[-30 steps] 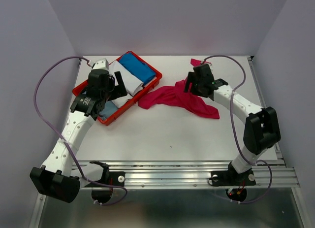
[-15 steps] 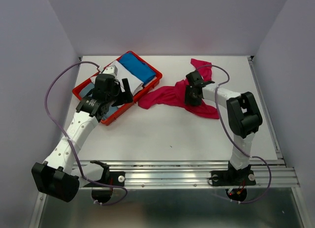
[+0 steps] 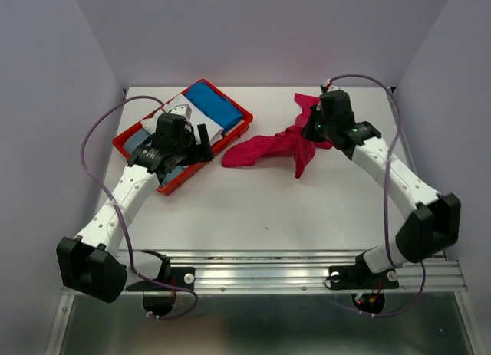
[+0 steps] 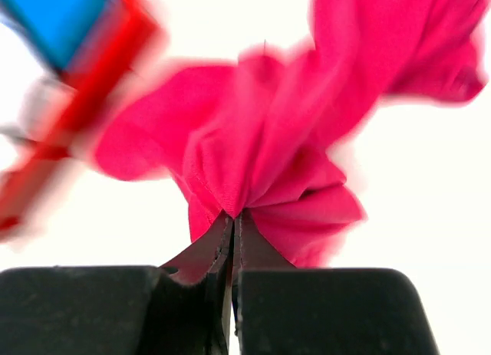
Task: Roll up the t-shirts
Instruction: Flatten out the T-shirt at the center of the board.
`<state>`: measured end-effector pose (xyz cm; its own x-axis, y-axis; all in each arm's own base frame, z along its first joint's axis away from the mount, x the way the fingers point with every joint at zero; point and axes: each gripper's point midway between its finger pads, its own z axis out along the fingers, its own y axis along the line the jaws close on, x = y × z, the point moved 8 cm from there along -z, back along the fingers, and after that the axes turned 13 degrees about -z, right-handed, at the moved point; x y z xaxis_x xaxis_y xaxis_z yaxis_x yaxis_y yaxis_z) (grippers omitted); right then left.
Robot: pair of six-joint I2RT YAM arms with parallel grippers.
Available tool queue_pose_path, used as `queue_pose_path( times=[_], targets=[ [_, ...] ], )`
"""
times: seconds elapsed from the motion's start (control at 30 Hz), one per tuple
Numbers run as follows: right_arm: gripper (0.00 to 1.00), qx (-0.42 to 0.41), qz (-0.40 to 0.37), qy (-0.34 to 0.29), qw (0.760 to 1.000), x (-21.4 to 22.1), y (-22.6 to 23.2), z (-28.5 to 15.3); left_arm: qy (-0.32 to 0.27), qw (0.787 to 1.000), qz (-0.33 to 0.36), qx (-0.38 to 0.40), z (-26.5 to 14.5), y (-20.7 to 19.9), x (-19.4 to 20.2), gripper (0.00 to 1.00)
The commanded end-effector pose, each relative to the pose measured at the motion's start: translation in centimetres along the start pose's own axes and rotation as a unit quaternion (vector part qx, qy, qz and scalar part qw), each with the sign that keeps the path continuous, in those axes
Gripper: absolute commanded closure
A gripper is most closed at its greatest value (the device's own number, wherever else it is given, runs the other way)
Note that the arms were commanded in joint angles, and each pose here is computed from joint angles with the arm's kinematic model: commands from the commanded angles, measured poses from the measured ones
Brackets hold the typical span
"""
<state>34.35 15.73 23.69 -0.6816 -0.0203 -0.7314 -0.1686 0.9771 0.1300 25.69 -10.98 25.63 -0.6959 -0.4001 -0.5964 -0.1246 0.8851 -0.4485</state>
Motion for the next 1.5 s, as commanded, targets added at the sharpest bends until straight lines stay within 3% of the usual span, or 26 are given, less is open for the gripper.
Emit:
queue_pose_path(
  times=[0.0,0.17,0.33,0.47,0.53,0.73,0.83,1.07,1.27,1.47],
  targets=[
    [0.99,-0.001,0.010,-0.127,0.992,-3.4,-0.5,-8.5,-0.018,0.999,0.005,0.030,-0.4,-1.1,-0.9,0.09],
    [0.99,0.082,0.043,-0.132,0.987,-0.8,-3.1,-9.7,-0.014,0.999,0.010,0.044,-0.2,-1.6,-1.1,0.08],
    [0.99,0.125,0.095,-0.090,0.983,-0.3,-6.0,-6.3,-0.010,0.999,0.006,0.049,-0.1,-1.8,-1.2,0.08],
    [0.99,0.144,0.117,-0.099,0.978,-2.7,-7.6,-5.3,-0.018,0.999,0.007,0.042,-0.6,-1.6,-1.3,0.08],
    [0.99,0.144,0.113,-0.135,0.974,-5.3,-7.8,-6.6,-0.019,0.999,0.009,0.036,-0.9,-1.4,-1.2,0.08],
    [0.99,0.063,0.064,-0.257,0.962,-12.0,-5.7,-13.3,-0.023,0.999,0.012,0.032,-1.1,-1.1,-1.0,0.07],
    [0.99,-0.073,0.024,-0.319,0.945,-13.3,-2.8,-17.8,-0.028,0.999,0.014,0.034,-1.2,-1.2,-1.2,0.07],
    [0.99,-0.174,0.014,-0.329,0.928,-13.5,-0.7,-20.7,-0.031,0.999,0.011,0.038,-1.4,-1.5,-1.5,0.07],
    [0.99,-0.119,0.040,-0.304,0.944,-12.4,-1.9,-18.2,-0.034,0.999,0.001,0.038,-1.8,-1.5,-1.4,0.07],
    [0.99,0.106,0.077,-0.211,0.969,-11.2,-8.2,-10.8,-0.027,0.999,-0.004,0.040,-1.7,-1.4,-1.1,0.07]
  ],
)
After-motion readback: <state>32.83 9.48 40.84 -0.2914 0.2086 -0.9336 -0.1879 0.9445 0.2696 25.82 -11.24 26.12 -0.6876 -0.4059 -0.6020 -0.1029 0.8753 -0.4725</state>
